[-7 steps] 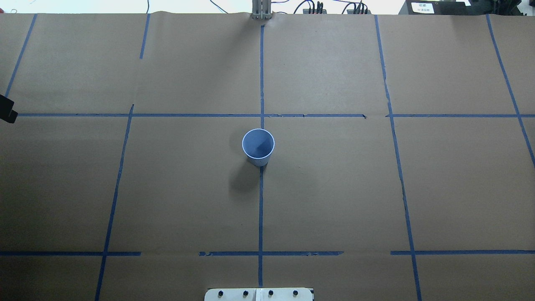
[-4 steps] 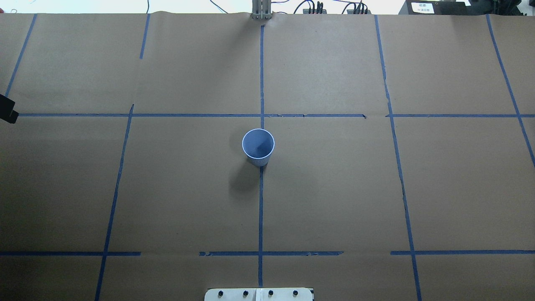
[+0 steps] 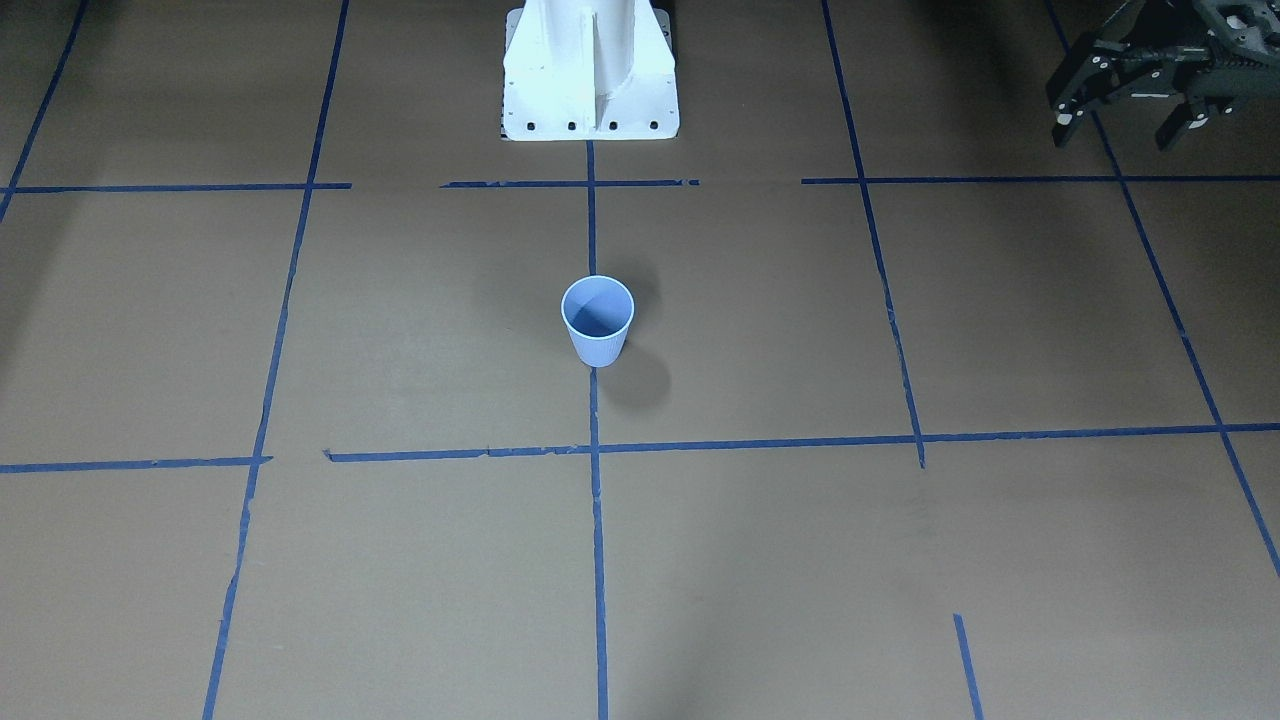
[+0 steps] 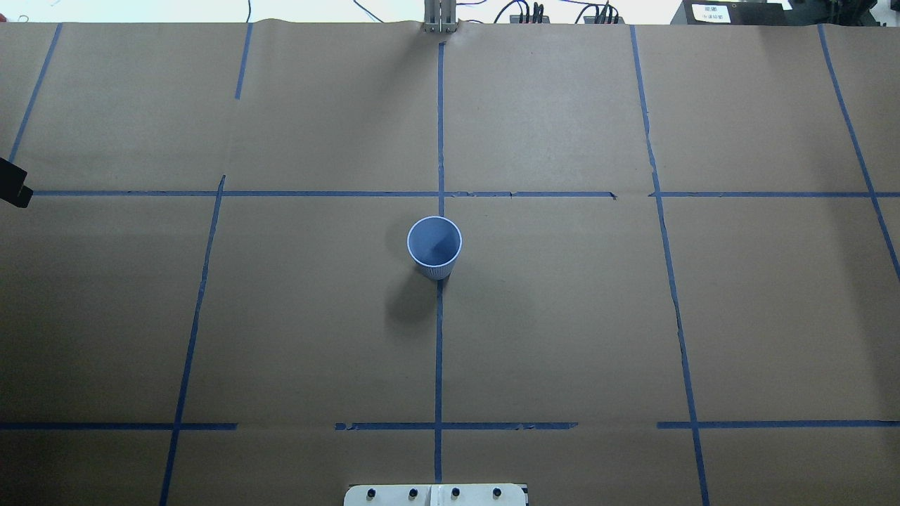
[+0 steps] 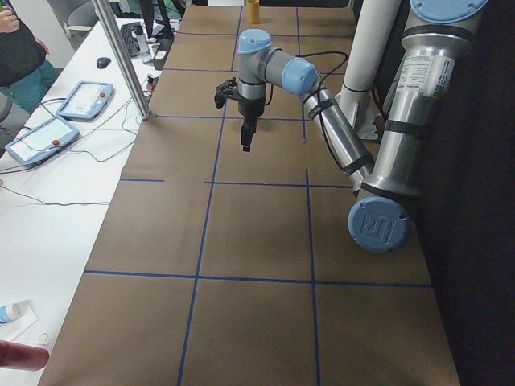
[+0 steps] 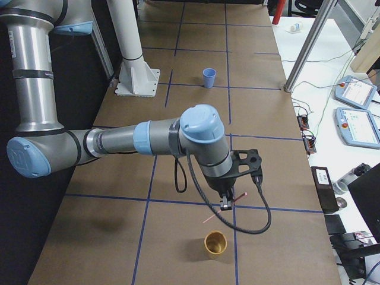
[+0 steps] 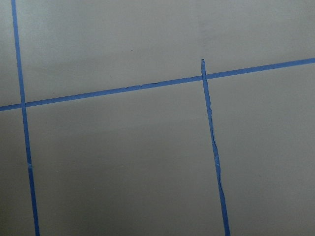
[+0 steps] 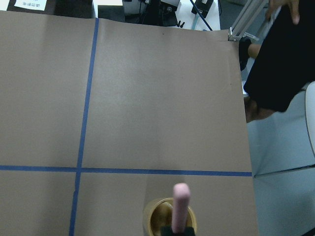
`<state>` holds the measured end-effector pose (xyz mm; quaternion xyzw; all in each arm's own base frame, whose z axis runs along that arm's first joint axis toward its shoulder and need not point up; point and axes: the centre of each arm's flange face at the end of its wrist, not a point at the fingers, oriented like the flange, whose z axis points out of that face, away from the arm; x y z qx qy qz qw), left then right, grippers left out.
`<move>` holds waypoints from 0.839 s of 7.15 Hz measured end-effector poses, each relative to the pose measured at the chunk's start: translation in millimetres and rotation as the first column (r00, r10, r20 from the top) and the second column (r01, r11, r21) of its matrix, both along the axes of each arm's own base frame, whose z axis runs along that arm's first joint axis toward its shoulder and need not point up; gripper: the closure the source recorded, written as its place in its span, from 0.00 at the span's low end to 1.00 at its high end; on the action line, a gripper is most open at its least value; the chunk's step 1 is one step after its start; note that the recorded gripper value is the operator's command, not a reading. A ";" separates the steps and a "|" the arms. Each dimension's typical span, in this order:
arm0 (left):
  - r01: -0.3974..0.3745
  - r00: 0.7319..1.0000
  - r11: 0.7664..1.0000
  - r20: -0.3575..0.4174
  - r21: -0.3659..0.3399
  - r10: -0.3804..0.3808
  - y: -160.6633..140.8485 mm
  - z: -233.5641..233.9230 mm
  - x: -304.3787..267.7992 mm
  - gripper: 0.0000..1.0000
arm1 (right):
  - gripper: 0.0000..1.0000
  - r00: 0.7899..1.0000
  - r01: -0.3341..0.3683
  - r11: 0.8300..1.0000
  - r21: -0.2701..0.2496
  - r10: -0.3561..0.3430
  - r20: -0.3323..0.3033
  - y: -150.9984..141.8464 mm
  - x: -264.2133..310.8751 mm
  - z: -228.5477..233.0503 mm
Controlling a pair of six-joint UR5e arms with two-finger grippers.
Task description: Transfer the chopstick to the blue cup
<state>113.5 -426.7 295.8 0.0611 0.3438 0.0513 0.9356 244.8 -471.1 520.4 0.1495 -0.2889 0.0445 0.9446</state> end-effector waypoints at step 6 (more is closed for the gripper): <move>-0.132 0.989 0.991 0.067 0.031 0.130 -32.0 48.1 -7.0 0.00 | 1.00 0.971 -0.103 0.993 -0.052 0.111 0.211 -89.2 -228.3 -235.1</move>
